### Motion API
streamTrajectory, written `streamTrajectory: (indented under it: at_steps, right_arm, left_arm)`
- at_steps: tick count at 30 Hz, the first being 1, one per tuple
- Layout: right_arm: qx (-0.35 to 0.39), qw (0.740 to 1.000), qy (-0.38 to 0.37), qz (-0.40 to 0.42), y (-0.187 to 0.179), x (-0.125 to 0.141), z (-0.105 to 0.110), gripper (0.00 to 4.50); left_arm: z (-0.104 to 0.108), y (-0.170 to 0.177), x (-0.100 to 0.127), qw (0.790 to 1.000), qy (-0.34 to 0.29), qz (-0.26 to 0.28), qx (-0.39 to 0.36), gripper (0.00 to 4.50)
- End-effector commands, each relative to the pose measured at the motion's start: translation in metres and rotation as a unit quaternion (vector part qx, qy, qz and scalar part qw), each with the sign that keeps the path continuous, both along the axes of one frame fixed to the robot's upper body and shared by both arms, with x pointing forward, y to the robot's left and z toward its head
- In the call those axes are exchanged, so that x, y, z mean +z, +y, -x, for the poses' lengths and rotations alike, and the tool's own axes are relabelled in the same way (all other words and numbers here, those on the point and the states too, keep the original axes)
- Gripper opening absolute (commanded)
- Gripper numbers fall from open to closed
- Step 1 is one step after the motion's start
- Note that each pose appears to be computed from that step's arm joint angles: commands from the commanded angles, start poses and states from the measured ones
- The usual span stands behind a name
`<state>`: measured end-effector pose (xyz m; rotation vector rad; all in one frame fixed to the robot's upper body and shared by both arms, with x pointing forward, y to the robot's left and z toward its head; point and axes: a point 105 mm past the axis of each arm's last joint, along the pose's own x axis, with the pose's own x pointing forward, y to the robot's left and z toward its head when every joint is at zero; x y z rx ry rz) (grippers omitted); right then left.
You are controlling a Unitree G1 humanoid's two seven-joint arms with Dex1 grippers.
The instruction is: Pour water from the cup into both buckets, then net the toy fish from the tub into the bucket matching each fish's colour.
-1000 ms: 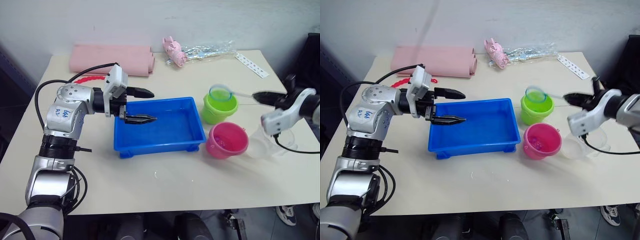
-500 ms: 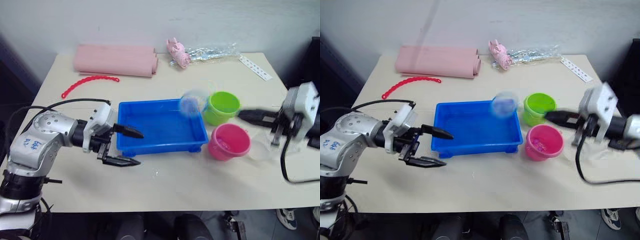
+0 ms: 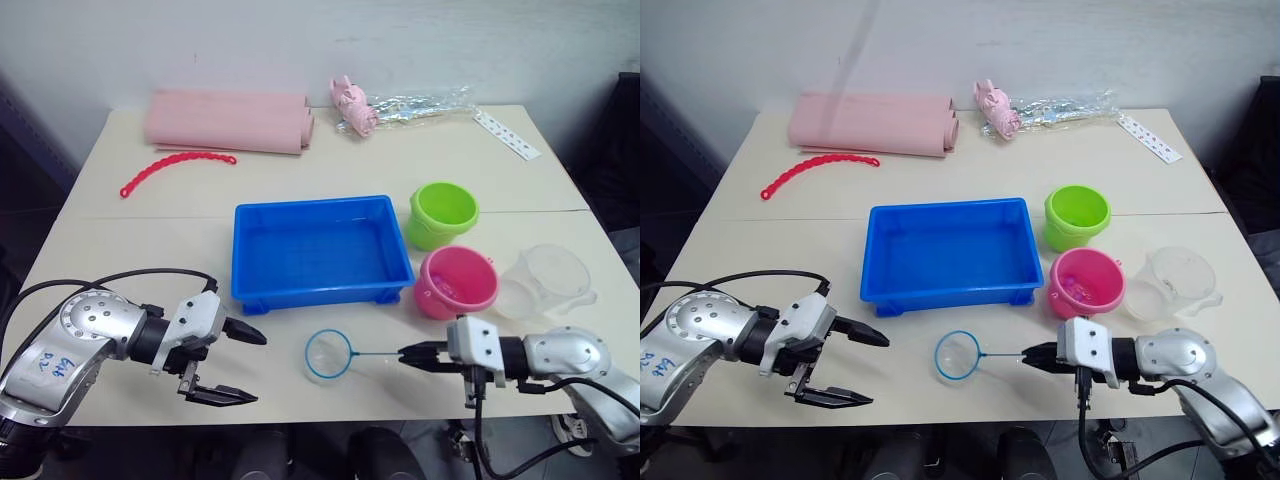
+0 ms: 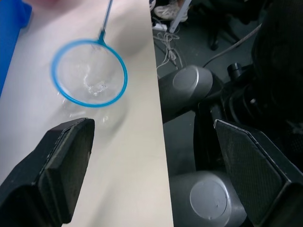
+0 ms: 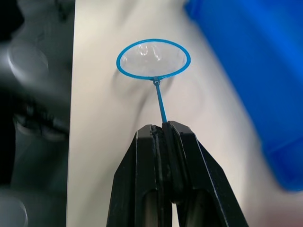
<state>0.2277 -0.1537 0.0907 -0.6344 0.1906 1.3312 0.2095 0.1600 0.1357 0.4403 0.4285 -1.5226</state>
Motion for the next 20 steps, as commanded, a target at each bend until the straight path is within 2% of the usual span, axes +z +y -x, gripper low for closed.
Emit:
streamTrajectory:
  at_steps: [1,3,4,5,6,8,10,13,16,20]
  right_arm:
    - [0.017,0.999,-0.027,0.008,0.001,0.001,-0.004,1.42]
    - [0.004,1.000,-0.026,0.011,-0.004,0.004,-0.002,2.11]
    - [-0.007,1.000,-0.023,0.011,-0.010,0.009,0.000,2.73]
    - [-0.014,1.000,-0.021,0.012,-0.013,0.013,0.002,3.00]
    - [-0.028,0.999,-0.015,0.007,-0.020,0.023,0.006,3.60]
    - [-0.083,0.996,0.012,-0.025,-0.043,0.057,0.013,4.45]
    - [-0.129,0.990,0.037,-0.050,-0.065,0.086,0.021,4.48]
    - [-0.239,0.966,0.057,-0.086,-0.113,0.119,0.036,4.48]
    - [-0.336,0.936,0.051,-0.091,-0.159,0.130,0.052,4.48]
    - [-0.422,0.903,0.032,-0.078,-0.201,0.132,0.070,4.48]
  left_arm:
    - [-0.003,0.005,0.008,1.000,-0.017,0.000,0.007,4.50]
    - [-0.007,0.005,0.015,0.999,-0.009,0.023,0.023,4.50]
    - [-0.010,0.006,0.021,0.999,-0.001,0.038,0.034,4.50]
    - [-0.012,0.006,0.024,0.998,0.004,0.047,0.041,4.50]
    - [-0.013,0.008,0.029,0.997,0.009,0.054,0.045,4.50]
    - [-0.018,0.014,0.041,0.997,0.012,0.061,0.052,4.50]
    - [-0.025,0.020,0.052,0.995,0.008,0.071,0.064,4.50]
    - [-0.039,0.031,0.069,0.994,-0.015,0.074,0.081,4.50]
    - [-0.052,0.040,0.078,0.993,-0.037,0.070,0.089,4.50]
    - [-0.070,0.042,0.093,0.989,-0.048,0.105,0.095,4.50]
